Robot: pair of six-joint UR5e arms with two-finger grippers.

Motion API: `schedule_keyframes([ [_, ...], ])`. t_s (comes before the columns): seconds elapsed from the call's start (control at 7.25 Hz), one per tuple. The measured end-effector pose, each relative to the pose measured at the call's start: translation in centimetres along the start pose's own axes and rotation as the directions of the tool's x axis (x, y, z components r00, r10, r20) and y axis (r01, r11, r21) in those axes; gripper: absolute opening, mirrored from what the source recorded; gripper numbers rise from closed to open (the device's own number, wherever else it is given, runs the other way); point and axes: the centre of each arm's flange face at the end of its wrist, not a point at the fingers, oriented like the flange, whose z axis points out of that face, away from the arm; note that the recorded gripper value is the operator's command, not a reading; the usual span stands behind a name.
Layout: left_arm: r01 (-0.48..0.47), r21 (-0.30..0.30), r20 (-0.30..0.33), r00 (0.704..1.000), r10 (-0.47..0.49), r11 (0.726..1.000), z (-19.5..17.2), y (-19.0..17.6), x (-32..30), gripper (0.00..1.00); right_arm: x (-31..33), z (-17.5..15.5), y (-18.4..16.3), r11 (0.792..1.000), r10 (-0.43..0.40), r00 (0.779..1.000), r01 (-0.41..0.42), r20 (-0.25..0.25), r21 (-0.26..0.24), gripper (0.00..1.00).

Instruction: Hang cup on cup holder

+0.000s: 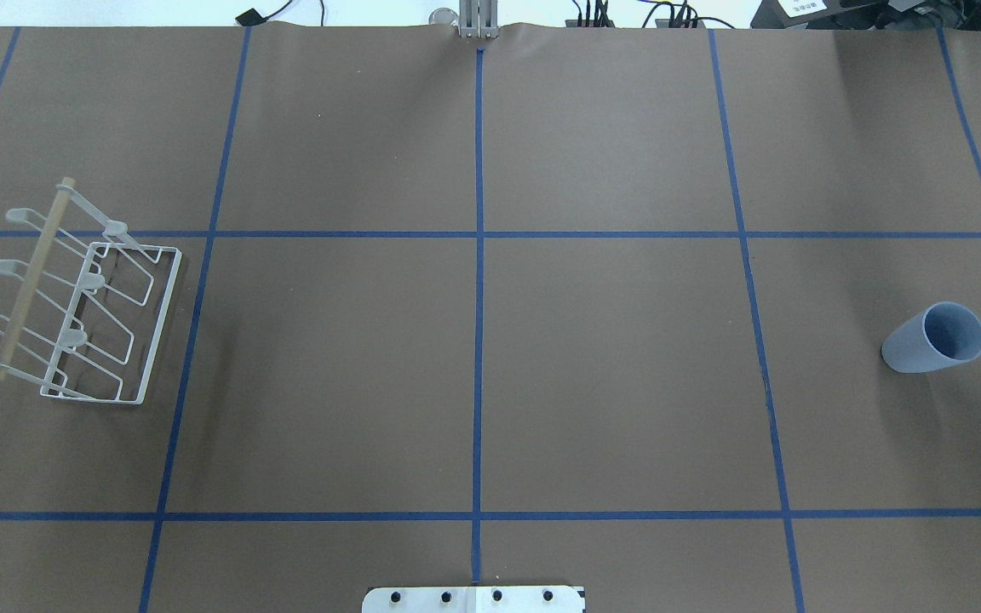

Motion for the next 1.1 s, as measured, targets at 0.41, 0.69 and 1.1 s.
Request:
schedule_keyframes([
  [0.41, -0.001, 0.002, -0.003, 1.000, 0.001, 1.000, -0.1, 0.0, 0.2, 0.98, -2.3, 3.1, 0.9, 0.998, 0.018, 1.000, -0.017, 0.019, -0.052, 1.00],
  [0.69, 0.005, 0.002, -0.006, 1.000, -0.005, 1.000, -0.2, -0.1, 0.3, 0.98, -3.7, 5.3, 2.5, 0.998, -0.011, 0.999, 0.013, 0.040, -0.061, 1.00],
  [1.1, 0.010, 0.001, -0.007, 1.000, -0.010, 1.000, -0.1, -0.1, 0.4, 0.98, -4.0, 8.2, 7.0, 0.997, -0.074, 0.995, 0.075, 0.073, -0.016, 0.92],
])
